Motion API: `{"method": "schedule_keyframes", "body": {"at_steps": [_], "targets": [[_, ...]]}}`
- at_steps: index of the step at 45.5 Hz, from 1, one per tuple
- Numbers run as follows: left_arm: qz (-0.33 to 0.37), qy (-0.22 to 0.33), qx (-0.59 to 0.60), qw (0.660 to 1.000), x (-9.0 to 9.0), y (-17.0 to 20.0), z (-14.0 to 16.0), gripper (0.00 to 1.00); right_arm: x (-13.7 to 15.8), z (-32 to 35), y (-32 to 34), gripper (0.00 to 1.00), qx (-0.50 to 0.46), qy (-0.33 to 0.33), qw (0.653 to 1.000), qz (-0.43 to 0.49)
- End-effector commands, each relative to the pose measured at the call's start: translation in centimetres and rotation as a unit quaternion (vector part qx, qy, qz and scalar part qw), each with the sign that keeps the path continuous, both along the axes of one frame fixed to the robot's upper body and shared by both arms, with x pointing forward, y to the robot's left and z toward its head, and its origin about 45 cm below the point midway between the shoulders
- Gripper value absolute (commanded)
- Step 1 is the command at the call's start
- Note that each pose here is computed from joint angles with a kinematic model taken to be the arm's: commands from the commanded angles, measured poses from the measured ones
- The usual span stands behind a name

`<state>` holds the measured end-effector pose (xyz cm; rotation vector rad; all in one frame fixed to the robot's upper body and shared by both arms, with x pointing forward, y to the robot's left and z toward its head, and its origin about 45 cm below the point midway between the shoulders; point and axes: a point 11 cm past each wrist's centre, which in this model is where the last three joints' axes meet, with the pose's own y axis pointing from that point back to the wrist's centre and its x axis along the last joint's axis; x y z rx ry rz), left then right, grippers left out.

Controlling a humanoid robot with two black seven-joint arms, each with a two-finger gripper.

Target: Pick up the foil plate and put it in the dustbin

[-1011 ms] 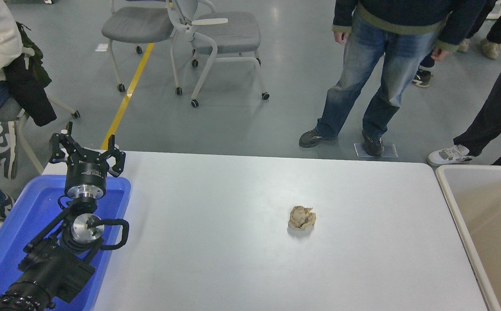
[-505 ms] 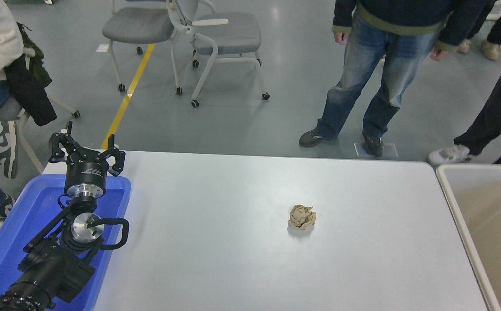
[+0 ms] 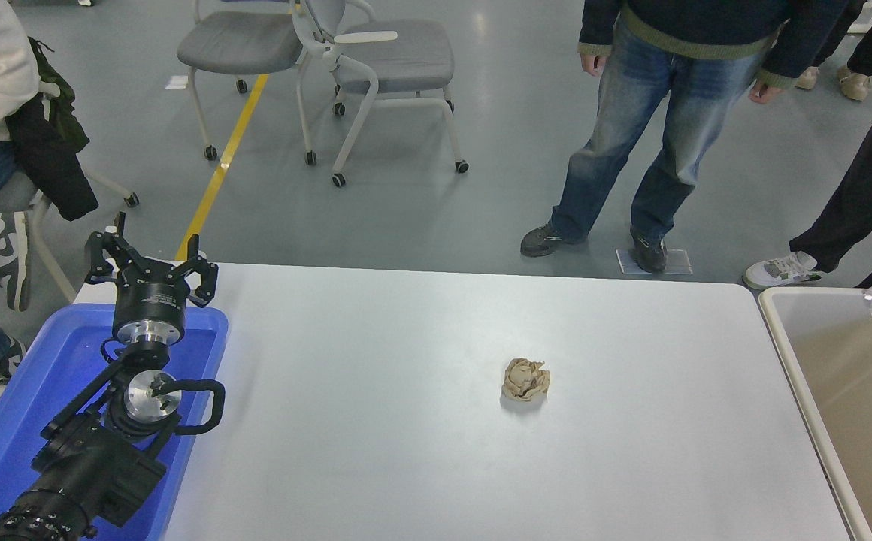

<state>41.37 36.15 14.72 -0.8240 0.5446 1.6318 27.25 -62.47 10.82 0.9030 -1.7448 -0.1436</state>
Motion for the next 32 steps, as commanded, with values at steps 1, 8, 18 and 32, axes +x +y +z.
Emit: {"method": "schedule_keyframes", "body": {"at_steps": [1, 8, 18, 32], "targets": [[0.0, 0.0, 0.0, 1.0, 0.0, 0.0, 0.0, 0.99, -3.0, -3.1, 0.7, 0.0, 0.026, 0.014, 0.999, -0.025], [0.0, 0.0, 0.0, 1.0, 0.0, 0.0, 0.0, 0.99, -4.0, -3.9, 0.8, 0.0, 0.03, 0.023, 0.999, -0.03], [0.0, 0.0, 0.0, 1.0, 0.0, 0.0, 0.0, 0.99, -4.4, -4.0, 0.7, 0.31, 0.036, 0.013, 0.998, -0.043], [0.0, 0.0, 0.0, 1.0, 0.0, 0.0, 0.0, 0.99, -4.4, -3.9, 0.5, 1.0, 0.041, 0.007, 0.998, -0.048]]}}
